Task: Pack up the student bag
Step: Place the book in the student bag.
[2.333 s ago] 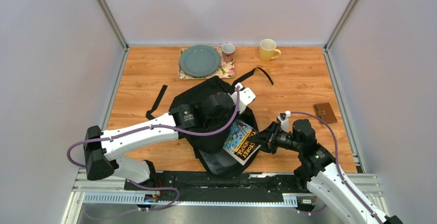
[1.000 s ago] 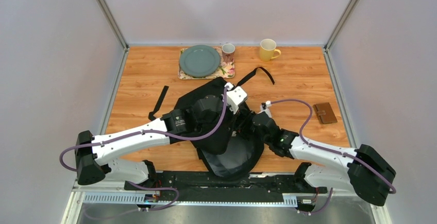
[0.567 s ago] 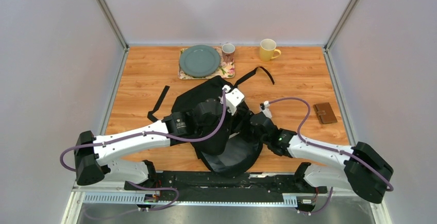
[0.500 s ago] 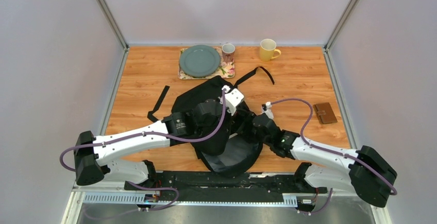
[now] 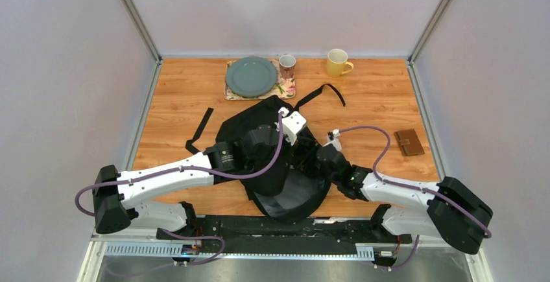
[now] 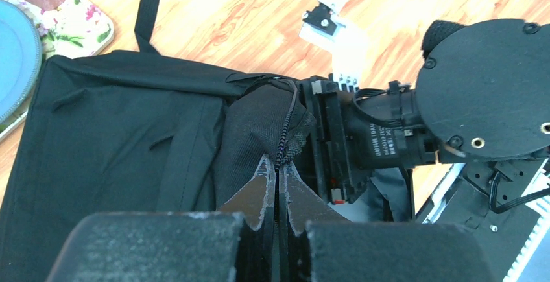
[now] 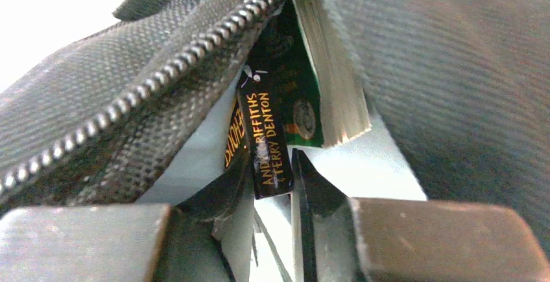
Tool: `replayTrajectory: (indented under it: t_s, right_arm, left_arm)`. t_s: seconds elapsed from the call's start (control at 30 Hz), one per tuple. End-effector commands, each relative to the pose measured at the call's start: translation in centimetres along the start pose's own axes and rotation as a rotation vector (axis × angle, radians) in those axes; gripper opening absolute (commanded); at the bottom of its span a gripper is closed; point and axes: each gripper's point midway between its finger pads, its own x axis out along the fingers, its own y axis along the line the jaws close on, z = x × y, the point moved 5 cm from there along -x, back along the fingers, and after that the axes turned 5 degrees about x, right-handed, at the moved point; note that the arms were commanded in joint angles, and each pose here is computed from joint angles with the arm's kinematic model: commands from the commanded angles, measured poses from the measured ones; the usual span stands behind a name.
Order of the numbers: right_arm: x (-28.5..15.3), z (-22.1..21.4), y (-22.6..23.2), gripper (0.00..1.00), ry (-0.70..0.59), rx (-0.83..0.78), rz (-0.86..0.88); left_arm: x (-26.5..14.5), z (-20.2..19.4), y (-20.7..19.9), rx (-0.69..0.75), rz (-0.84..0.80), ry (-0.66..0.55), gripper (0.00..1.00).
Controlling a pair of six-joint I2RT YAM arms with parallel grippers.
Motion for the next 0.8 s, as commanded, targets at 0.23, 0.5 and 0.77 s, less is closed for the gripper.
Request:
replayTrajectory:
  t_s: [0.23, 0.5, 0.77]
  right_arm:
    - [2.9, 1.1, 3.7, 0.20, -0.091, 0.105, 0.086]
    - [-1.5, 2.3, 0.8, 0.55, -0.144, -0.125, 0.007]
    - [-9.8, 5.3, -0.6, 0.60, -0.276, -0.213, -0.018]
  left_arm:
    - [-0.1, 0.6, 0.1, -0.028, 0.003, -0.023, 0.00]
    - [-0.2, -0.9, 0.9, -0.008, 0.031, 0.021, 0.00]
    - [0.7, -1.1, 0.1, -0.057, -0.020, 0.019, 0.00]
